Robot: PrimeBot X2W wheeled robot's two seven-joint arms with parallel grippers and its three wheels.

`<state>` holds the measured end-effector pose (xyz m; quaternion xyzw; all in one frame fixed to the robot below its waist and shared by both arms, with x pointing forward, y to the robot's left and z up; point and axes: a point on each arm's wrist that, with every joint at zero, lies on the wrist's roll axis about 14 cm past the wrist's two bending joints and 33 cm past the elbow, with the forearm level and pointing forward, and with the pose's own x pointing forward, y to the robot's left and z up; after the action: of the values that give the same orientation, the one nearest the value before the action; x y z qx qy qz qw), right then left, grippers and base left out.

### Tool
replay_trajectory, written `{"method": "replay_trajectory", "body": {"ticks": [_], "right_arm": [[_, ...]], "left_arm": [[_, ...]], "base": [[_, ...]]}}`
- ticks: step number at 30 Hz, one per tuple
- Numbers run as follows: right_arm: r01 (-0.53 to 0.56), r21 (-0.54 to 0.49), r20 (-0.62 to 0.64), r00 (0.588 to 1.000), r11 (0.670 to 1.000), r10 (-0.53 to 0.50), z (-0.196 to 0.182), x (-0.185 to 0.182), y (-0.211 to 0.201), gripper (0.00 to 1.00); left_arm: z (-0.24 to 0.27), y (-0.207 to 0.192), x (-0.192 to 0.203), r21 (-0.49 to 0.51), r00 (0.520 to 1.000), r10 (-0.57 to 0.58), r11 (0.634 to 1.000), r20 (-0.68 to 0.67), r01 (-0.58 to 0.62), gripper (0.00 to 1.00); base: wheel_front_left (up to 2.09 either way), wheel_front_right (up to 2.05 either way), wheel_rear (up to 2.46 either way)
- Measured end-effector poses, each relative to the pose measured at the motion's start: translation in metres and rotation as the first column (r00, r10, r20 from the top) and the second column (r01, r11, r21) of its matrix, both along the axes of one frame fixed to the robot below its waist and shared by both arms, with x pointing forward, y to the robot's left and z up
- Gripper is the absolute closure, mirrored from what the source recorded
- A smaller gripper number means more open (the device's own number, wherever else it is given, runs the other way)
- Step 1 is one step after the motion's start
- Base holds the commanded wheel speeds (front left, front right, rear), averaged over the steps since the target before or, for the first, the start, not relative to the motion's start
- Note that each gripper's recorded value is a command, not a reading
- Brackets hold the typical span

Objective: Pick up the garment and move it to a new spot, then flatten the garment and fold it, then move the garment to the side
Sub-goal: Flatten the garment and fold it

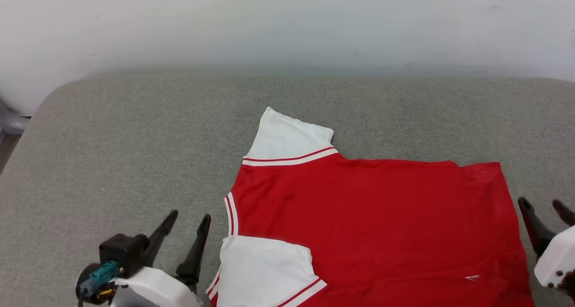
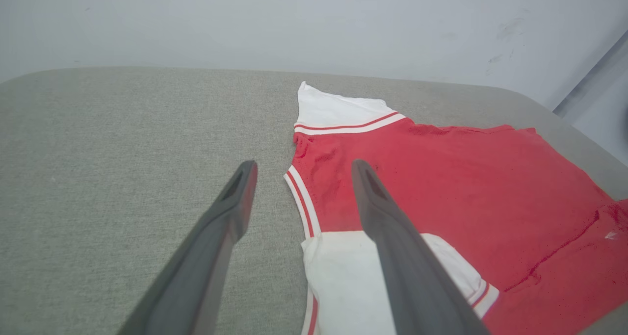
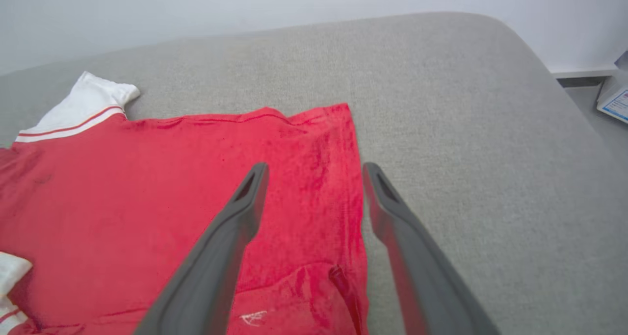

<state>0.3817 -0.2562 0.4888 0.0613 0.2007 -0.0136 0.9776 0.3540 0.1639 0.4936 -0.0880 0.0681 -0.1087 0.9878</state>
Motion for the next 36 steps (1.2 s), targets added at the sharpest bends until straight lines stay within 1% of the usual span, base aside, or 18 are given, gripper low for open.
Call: {"method": "replay_trajectory", "body": {"ticks": [4,7,8,10,13,15,20,27,31,34,36], "right_arm": [[-0.017,0.021,0.162,0.987,1.000,0.013,0.029,0.009,0.012,0.00],[-0.039,0.059,0.272,0.962,0.998,0.022,0.047,0.013,0.024,0.00],[-0.047,0.052,0.301,0.953,0.998,0.029,0.051,0.014,0.027,0.00],[-0.058,0.036,0.343,0.939,0.998,0.043,0.055,0.012,0.031,0.00],[-0.062,0.021,0.376,0.925,0.998,0.049,0.053,0.009,0.035,0.00],[-0.061,0.020,0.387,0.921,0.998,0.048,0.050,0.008,0.037,0.00],[-0.060,0.020,0.376,0.925,0.998,0.048,0.035,0.005,0.042,0.00],[-0.049,0.017,0.382,0.923,0.999,0.039,0.031,0.008,0.039,0.00],[-0.044,0.011,0.380,0.924,0.999,0.037,0.029,0.010,0.037,0.00],[-0.041,0.014,0.385,0.922,0.999,0.032,0.030,0.015,0.037,0.00],[-0.038,0.015,0.384,0.923,0.999,0.029,0.029,0.018,0.037,0.00]], "left_arm": [[0.023,-0.003,0.007,0.008,0.994,0.003,1.000,0.107,-0.004,0.00],[0.036,-0.005,0.011,0.009,0.986,0.013,1.000,0.167,-0.015,0.00],[0.045,-0.005,0.014,-0.012,0.980,0.027,1.000,0.197,-0.025,0.00],[0.056,-0.006,0.016,-0.027,0.969,0.042,0.999,0.243,-0.037,0.00],[0.051,-0.007,0.013,-0.029,0.967,0.050,0.999,0.248,-0.044,0.00],[0.046,-0.009,0.011,-0.028,0.969,0.044,0.999,0.242,-0.038,0.00],[0.039,-0.010,0.013,-0.027,0.970,0.041,0.999,0.241,-0.036,0.00],[0.037,-0.011,0.022,-0.019,0.967,0.020,1.000,0.254,-0.015,0.00],[0.035,-0.018,0.036,0.006,0.966,-0.037,0.999,0.258,0.037,0.00],[0.017,-0.021,0.054,0.045,0.981,-0.094,0.995,0.171,0.087,0.00],[0.019,-0.018,0.074,0.074,0.981,-0.117,0.992,0.156,0.106,0.00]], "base": [[0.00,0.00,0.00],[0.00,0.00,0.00],[0.00,0.00,0.00],[0.00,0.00,0.00],[0.00,0.00,0.00],[0.00,0.00,0.00],[0.00,0.00,0.00],[0.00,0.00,0.00],[0.00,0.00,0.00],[0.00,0.00,0.00],[0.00,0.00,0.00]]}}
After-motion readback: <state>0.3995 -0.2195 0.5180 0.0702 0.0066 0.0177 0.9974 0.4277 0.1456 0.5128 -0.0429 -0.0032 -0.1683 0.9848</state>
